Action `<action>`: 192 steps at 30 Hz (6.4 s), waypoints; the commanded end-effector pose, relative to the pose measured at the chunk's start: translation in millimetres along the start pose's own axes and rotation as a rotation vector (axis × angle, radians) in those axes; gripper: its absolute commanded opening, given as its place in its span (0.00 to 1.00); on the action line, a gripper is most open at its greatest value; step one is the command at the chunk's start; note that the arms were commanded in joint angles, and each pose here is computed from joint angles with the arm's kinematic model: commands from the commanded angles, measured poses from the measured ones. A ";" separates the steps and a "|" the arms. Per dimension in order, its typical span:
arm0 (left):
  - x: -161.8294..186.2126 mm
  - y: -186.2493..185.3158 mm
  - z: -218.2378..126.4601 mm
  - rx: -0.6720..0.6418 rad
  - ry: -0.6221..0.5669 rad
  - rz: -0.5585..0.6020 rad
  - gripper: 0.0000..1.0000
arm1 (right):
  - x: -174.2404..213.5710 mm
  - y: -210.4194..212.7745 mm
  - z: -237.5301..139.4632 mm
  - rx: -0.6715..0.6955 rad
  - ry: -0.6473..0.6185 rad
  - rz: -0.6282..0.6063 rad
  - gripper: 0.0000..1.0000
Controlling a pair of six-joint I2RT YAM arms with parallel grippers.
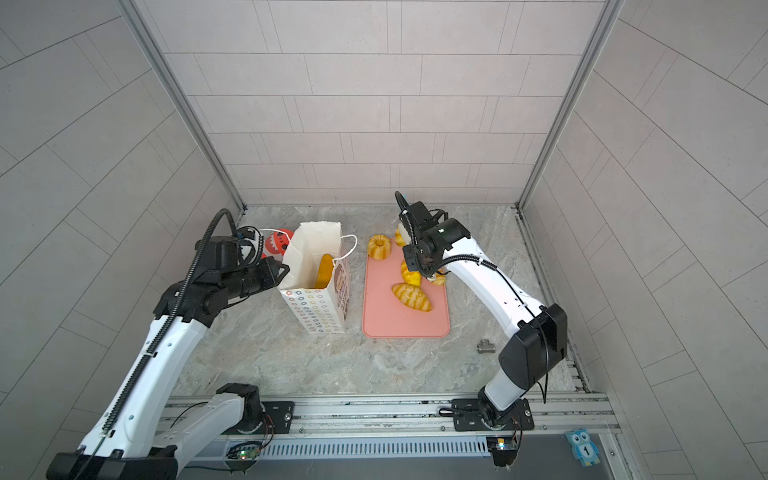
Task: Place the fake bread into the paper bag
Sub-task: 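Squeeze the tongs shut on the ring donut and lift it, then raise the donut in the tongs up and away from the tray, then carry the donut in the tongs over the bag opening and lower it, then open the tongs to drop the donut and raise them out of the bag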
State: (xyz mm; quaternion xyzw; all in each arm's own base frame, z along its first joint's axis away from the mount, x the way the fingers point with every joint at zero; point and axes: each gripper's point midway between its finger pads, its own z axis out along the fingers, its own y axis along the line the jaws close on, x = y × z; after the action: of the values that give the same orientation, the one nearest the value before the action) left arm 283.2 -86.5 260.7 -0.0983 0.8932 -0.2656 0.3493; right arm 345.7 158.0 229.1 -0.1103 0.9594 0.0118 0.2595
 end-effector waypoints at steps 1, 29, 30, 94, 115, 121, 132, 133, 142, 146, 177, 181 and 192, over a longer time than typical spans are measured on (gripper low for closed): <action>-6.6 -5.3 -6.6 0.012 -0.021 0.020 0.12 | -12.4 -1.2 -24.6 -0.035 -0.119 0.016 0.19; -5.3 -4.5 -6.4 0.011 -0.022 0.017 0.12 | -21.1 -12.0 -101.5 -0.075 -0.263 0.047 0.21; -5.1 -4.4 -6.1 0.011 -0.020 0.016 0.12 | -22.1 -12.1 -104.9 -0.079 -0.272 0.048 0.21; -8.1 -6.5 -7.4 0.016 -0.027 0.005 0.12 | -55.9 118.1 -226.7 -0.601 -0.509 -0.150 0.21; -6.7 -5.6 -7.8 0.014 -0.028 0.004 0.12 | -35.6 163.4 -197.0 -0.463 -0.411 -0.352 0.20; -5.3 -4.9 -6.7 0.015 -0.023 0.003 0.12 | -29.2 168.9 -181.1 -0.442 -0.365 -0.374 0.20; -3.8 -4.2 -6.8 0.014 -0.022 0.004 0.12 | -17.8 174.6 -152.2 -0.389 -0.293 -0.411 0.20; -3.6 -4.0 -6.6 0.013 -0.021 0.004 0.12 | -17.3 174.6 -150.4 -0.386 -0.290 -0.413 0.20; -3.0 -3.0 -6.2 0.011 -0.021 0.003 0.12 | -11.8 176.1 -134.9 -0.363 -0.255 -0.423 0.21; -2.4 -3.0 -6.0 0.011 -0.020 0.004 0.12 | -10.3 176.1 -131.1 -0.357 -0.248 -0.425 0.22; -1.8 -2.4 -6.1 0.010 -0.020 0.000 0.12 | -7.7 173.7 -134.0 -0.352 -0.256 -0.422 0.36; -3.1 -3.5 -6.4 0.012 -0.022 0.001 0.12 | -7.9 173.7 -135.7 -0.352 -0.259 -0.423 0.38; -4.3 -4.3 -5.8 0.015 -0.022 0.002 0.12 | -15.5 171.1 -150.5 -0.364 -0.306 -0.406 0.39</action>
State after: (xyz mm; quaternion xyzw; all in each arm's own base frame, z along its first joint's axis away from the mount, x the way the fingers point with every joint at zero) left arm 282.9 -86.6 261.0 -0.0999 0.8928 -0.2665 0.3491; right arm 247.6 320.0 327.3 -0.3527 0.8668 0.1307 0.3275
